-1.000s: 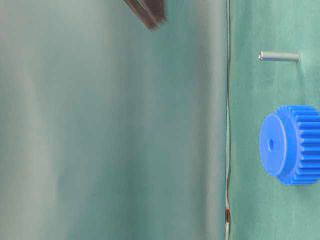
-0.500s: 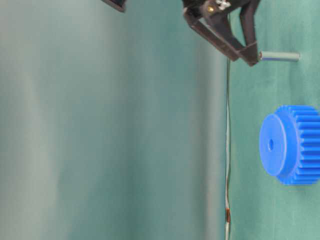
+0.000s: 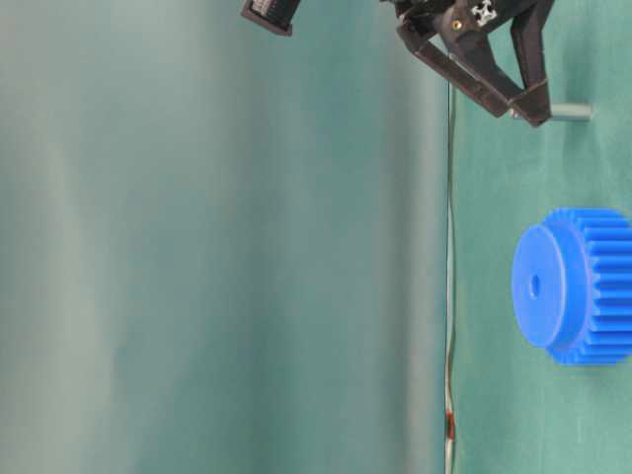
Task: Insert the shaft into the center hole of the gear.
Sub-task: 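Close the right gripper around the upright silver shaft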
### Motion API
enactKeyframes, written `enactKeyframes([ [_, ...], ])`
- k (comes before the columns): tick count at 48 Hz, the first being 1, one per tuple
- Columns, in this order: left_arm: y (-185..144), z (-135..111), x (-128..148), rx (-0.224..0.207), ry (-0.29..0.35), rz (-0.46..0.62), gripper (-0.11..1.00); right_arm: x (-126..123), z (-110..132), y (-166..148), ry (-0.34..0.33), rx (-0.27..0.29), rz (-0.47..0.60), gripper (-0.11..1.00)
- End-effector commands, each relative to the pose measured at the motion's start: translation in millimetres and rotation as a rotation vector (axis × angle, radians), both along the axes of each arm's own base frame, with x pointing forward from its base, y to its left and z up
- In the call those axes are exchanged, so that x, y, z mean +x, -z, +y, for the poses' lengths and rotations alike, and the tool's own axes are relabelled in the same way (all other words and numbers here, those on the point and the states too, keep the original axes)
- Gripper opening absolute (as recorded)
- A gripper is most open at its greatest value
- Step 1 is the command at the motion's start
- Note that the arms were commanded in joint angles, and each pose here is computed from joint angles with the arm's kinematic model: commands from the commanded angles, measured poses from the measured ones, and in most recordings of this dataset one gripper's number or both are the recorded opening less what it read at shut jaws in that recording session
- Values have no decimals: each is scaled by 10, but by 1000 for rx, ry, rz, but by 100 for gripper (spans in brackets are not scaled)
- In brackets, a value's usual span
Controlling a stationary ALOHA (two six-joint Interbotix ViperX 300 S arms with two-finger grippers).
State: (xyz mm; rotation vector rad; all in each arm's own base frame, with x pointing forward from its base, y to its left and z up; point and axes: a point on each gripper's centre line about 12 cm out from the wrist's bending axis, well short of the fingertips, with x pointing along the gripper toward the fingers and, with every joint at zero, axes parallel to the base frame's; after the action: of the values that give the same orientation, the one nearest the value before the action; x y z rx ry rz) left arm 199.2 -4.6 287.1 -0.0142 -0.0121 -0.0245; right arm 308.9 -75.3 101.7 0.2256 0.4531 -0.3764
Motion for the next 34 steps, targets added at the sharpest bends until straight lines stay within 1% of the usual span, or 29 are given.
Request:
enactKeyframes([
  [1, -93, -8, 20, 4, 4, -25, 0, 50, 24, -60, -13, -13, -28, 83],
  [5, -101, -7, 18, 4, 4, -26, 0, 49, 42, -60, -21, -14, -26, 65],
  [13, -94, -7, 17, 4, 4, -25, 0, 52, 62, -56, -33, -17, -21, 23],
  [15, -94, -7, 17, 2, 3, -25, 0, 51, 63, -54, -34, -17, -19, 16],
  [34, -97, -8, 21, 2, 4, -25, 0, 52, 61, -79, -31, -17, -27, 16],
])
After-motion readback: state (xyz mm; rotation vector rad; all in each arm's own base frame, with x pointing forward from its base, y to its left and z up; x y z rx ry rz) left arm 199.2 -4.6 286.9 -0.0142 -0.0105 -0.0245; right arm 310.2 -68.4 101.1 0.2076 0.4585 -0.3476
